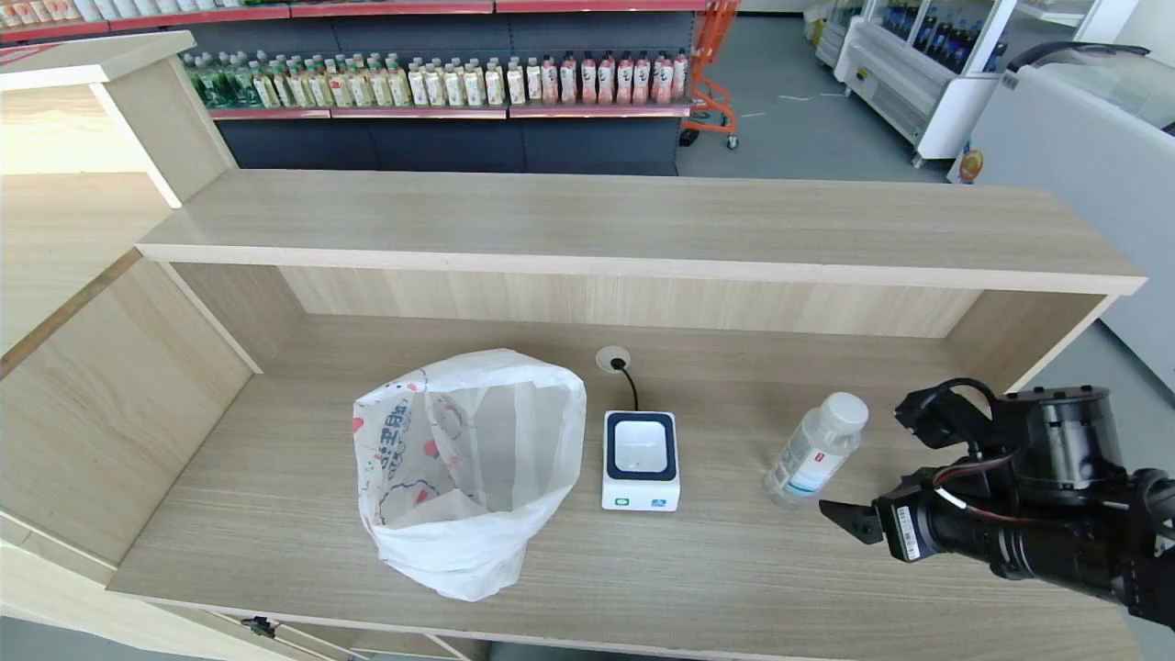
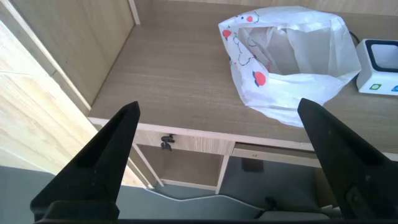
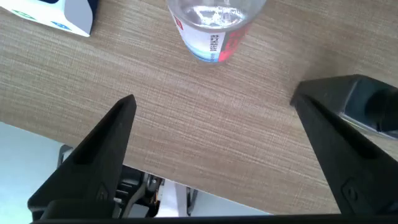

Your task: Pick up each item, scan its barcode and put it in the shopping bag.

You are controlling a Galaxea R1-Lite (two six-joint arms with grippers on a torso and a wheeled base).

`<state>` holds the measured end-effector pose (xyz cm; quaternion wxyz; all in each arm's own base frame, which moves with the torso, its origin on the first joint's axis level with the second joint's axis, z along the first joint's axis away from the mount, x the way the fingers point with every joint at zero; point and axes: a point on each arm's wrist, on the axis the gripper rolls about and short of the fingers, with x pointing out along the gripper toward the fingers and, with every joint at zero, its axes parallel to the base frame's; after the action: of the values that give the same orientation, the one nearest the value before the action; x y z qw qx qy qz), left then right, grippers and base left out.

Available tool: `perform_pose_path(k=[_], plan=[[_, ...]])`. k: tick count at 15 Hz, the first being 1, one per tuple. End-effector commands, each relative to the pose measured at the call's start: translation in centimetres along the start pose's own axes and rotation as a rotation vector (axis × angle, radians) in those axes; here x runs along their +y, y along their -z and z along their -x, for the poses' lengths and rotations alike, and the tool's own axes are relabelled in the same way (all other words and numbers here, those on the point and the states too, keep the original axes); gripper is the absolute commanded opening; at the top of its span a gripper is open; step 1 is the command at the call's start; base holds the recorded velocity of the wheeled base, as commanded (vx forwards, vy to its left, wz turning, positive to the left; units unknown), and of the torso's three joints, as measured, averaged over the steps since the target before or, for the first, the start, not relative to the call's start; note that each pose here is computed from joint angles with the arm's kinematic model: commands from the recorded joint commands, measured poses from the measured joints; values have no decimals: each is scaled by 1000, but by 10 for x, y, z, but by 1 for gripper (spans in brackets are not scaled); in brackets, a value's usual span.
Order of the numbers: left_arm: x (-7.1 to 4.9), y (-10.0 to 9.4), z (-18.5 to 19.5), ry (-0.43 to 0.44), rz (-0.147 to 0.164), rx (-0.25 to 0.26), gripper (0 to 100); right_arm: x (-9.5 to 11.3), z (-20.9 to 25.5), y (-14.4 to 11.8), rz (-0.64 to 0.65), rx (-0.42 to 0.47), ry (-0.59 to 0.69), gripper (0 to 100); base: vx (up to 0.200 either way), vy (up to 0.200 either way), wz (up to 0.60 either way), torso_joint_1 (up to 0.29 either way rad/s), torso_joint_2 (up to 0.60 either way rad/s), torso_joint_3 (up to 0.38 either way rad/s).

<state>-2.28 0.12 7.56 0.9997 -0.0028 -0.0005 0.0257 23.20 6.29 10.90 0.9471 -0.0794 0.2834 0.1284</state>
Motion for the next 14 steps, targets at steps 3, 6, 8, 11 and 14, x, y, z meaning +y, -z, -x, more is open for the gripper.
perform_pose_path(k=[3, 6, 8, 11, 14], plan=[[0, 0, 0, -1, 1, -1, 100, 8, -33, 9, 85, -2, -14, 100, 0, 0, 0, 0, 0, 0], [0, 0, 0, -1, 1, -1, 100, 8, -46, 6, 132, -65, -7, 100, 0, 0, 0, 0, 0, 0], [0, 0, 0, -1, 1, -1, 100, 8, -50, 7, 135, -71, -5, 100, 0, 0, 0, 0, 0, 0], [0, 0, 0, -1, 1, -1, 100, 9, -58, 7, 136, -90, -4, 100, 0, 0, 0, 0, 0, 0], [0, 0, 0, -1, 1, -1, 100, 11, -64, 2, 150, -126, -6, 100, 0, 0, 0, 0, 0, 0]])
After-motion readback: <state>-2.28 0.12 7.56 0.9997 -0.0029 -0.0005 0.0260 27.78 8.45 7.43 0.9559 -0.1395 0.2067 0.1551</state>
